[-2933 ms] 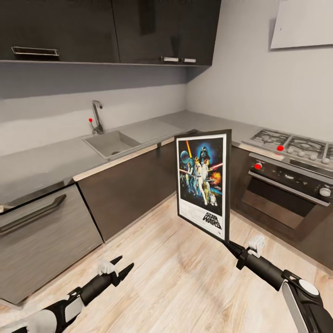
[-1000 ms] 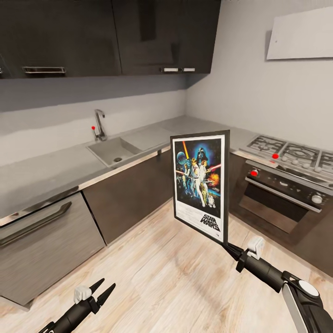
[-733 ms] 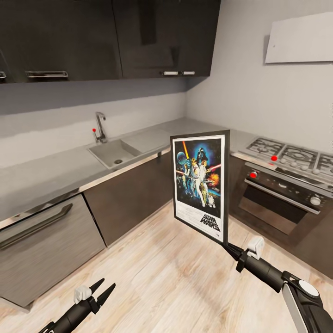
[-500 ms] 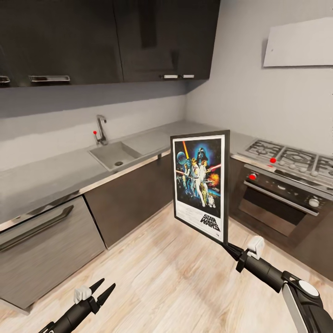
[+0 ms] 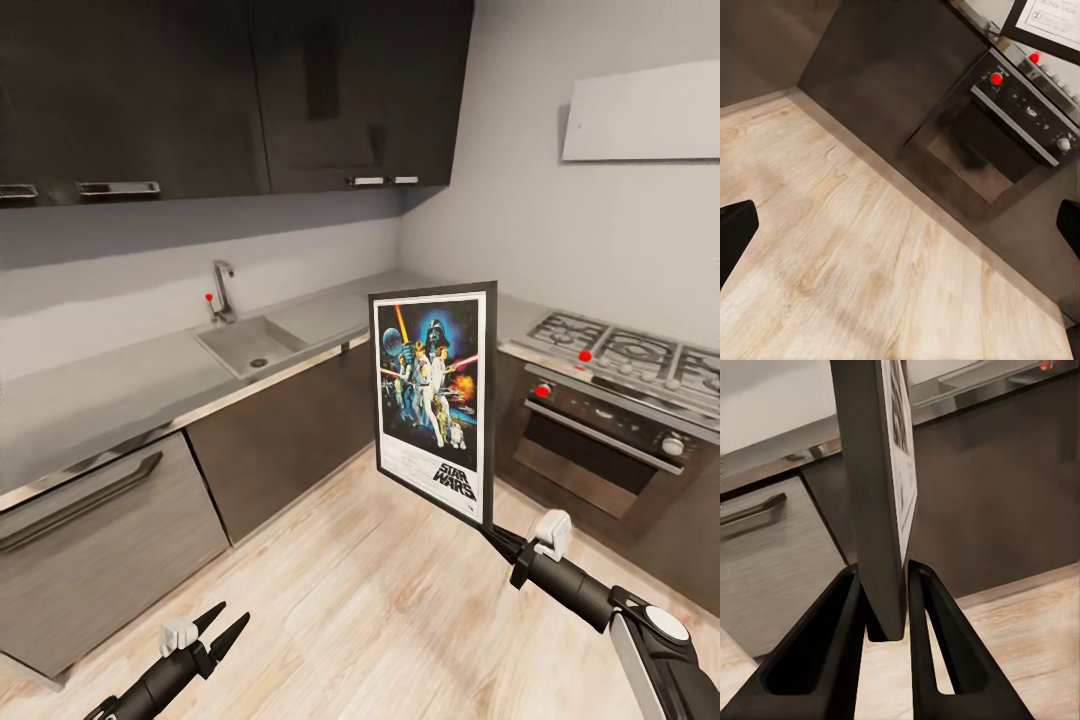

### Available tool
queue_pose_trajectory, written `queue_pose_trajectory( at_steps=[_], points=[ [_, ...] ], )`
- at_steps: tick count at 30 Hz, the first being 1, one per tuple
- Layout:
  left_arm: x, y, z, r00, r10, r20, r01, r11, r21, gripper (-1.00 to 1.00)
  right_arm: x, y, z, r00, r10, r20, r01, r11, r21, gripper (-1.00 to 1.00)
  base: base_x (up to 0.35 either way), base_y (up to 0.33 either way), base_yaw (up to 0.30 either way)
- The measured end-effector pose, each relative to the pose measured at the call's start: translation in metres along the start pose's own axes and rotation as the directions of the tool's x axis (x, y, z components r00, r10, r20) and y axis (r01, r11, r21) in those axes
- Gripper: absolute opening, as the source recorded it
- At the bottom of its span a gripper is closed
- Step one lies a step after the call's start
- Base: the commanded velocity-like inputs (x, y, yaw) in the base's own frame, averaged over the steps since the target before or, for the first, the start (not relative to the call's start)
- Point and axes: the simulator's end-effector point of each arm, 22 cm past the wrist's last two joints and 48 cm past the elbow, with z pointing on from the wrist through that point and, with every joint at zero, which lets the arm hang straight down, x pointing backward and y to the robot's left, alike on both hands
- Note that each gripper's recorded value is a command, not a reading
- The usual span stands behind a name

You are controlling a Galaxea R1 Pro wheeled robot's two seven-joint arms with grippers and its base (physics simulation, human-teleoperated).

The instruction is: Pick up the poster from the kitchen countertop and hang it on one of the wall nails in the kitchen.

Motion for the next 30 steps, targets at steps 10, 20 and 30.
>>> queue_pose_trajectory(
  at_steps=[10, 20, 30],
  points=[
    [-0.012, -0.010, -0.003, 1.000, 0.009, 0.012, -0.009, 1.000, 0.006, 1.00, -0.015, 0.007, -0.005, 1.000, -0.011, 0.013, 0.011, 1.000, -0.002, -1.00, 0.000, 0.000, 0.000],
    [-0.023, -0.019, -0.007, 1.000, 0.019, 0.023, -0.019, 1.000, 0.013, 1.00, -0.028, 0.015, -0.009, 0.999, -0.020, 0.025, 0.020, 1.000, -0.005, -1.00, 0.000, 0.000, 0.000],
    [-0.033, -0.028, -0.011, 0.999, 0.028, 0.035, -0.029, 0.999, 0.018, 1.00, -0.041, 0.022, -0.014, 0.999, -0.030, 0.037, 0.030, 1.000, -0.007, -1.00, 0.000, 0.000, 0.000]
  ],
)
